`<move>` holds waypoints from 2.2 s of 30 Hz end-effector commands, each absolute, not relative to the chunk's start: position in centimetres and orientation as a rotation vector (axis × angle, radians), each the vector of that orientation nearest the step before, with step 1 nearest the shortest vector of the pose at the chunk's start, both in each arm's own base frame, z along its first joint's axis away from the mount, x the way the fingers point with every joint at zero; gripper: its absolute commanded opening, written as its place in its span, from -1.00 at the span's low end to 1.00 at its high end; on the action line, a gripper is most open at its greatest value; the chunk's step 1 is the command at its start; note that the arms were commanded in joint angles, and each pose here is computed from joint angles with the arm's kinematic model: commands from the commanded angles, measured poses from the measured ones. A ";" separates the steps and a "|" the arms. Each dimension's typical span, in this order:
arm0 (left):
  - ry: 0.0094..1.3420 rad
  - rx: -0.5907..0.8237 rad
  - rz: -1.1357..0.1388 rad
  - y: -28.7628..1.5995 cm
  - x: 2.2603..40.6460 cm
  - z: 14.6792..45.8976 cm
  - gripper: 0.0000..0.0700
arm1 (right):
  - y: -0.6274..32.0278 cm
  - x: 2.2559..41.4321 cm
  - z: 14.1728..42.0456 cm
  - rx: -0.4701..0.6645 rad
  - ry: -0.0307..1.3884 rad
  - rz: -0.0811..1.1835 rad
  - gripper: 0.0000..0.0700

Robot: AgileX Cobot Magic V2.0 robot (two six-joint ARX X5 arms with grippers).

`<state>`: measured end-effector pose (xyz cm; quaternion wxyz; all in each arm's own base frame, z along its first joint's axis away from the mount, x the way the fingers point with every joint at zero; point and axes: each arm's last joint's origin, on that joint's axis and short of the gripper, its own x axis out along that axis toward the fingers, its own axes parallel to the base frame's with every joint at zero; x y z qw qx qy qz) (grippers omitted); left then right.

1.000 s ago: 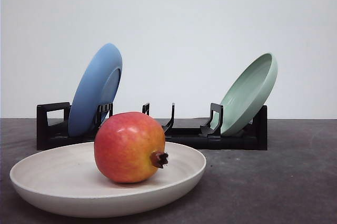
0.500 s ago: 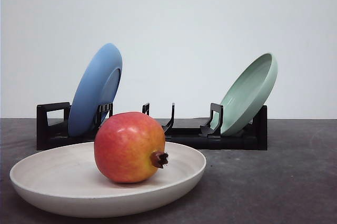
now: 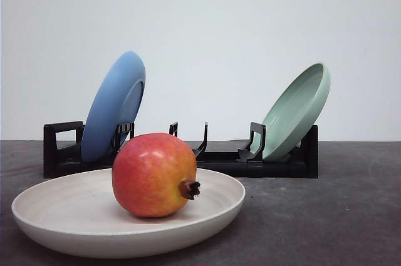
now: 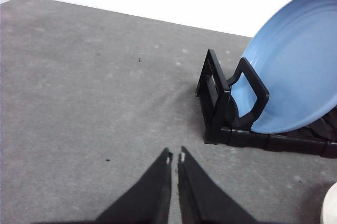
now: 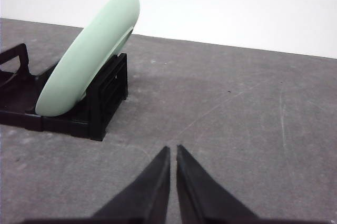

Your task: Place pomegranate in white plate

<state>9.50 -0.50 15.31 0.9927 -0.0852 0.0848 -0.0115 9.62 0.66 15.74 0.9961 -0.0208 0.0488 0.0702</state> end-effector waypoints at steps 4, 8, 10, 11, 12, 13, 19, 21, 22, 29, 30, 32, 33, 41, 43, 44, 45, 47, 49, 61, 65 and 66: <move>0.181 -0.178 -0.023 -0.5 9.6 14.9 -1.00 | 0.6 9.7 15.7 -0.031 0.089 0.136 -0.95; 0.181 -0.178 -0.023 -0.5 9.6 14.9 -1.00 | 0.6 9.7 15.7 -0.031 0.089 0.136 -0.95; 0.181 -0.178 -0.023 -0.5 9.6 14.9 -1.00 | 0.6 9.7 15.7 -0.031 0.089 0.136 -0.95; 0.181 -0.178 -0.023 -0.5 9.6 14.9 -1.00 | 0.6 9.7 15.7 -0.031 0.089 0.136 -0.95; 0.181 -0.178 -0.023 -0.5 9.6 14.9 -1.00 | 0.6 9.7 15.7 -0.031 0.089 0.136 -0.95; 0.181 -0.178 -0.023 -0.5 9.6 14.9 -1.00 | 0.6 9.7 15.7 -0.031 0.089 0.136 -0.95; 0.181 -0.178 -0.023 -0.5 9.6 14.9 -1.00 | 0.6 9.7 15.7 -0.031 0.089 0.136 -0.95; 0.181 -0.178 -0.023 -0.5 9.6 14.9 -1.00 | 0.6 9.7 15.7 -0.031 0.089 0.136 -0.95; 0.181 -0.178 -0.023 -0.5 9.6 14.9 -1.00 | 0.6 9.7 15.7 -0.031 0.089 0.136 -0.95; 0.181 -0.178 -0.023 -0.5 9.6 14.9 -1.00 | 0.6 9.7 15.7 -0.031 0.089 0.136 -0.95; 0.181 -0.178 -0.023 -0.5 9.6 14.9 -1.00 | 0.6 9.7 15.7 -0.031 0.089 0.136 -0.95; 0.181 -0.178 -0.023 -0.5 9.6 14.9 -1.00 | 0.6 9.7 15.7 -0.031 0.089 0.136 -0.95; 0.181 -0.178 -0.023 -0.5 9.6 14.9 -1.00 | 0.6 9.7 15.7 -0.031 0.089 0.136 -0.95; 0.181 -0.178 -0.023 -0.5 9.6 14.9 -1.00 | 0.6 9.7 15.7 -0.031 0.089 0.136 -0.95; 0.181 -0.178 -0.023 -0.5 9.6 14.9 -1.00 | 0.6 9.7 15.7 -0.031 0.089 0.136 -0.95; 0.181 -0.178 -0.023 -0.5 9.6 14.9 -1.00 | 0.6 9.7 15.7 -0.031 0.089 0.136 -0.95; 0.181 -0.178 -0.023 -0.5 9.6 14.9 -1.00 | 0.6 9.7 15.7 -0.031 0.089 0.136 -0.95; 0.181 -0.178 -0.023 -0.5 9.6 14.9 -1.00 | 0.6 9.7 15.7 -0.031 0.089 0.136 -0.95; 0.181 -0.178 -0.023 -0.5 9.6 14.9 -1.00 | 0.6 9.7 15.7 -0.031 0.089 0.136 -0.95; 0.181 -0.178 -0.023 -0.5 9.6 14.9 -1.00 | 0.6 9.7 15.7 -0.031 0.089 0.136 -0.95; 0.181 -0.178 -0.023 -0.5 9.6 14.9 -1.00 | 0.6 9.7 15.7 -0.031 0.089 0.136 -0.95; 0.181 -0.178 -0.023 -0.5 9.6 14.9 -1.00 | 0.6 9.7 15.7 -0.031 0.089 0.136 -0.95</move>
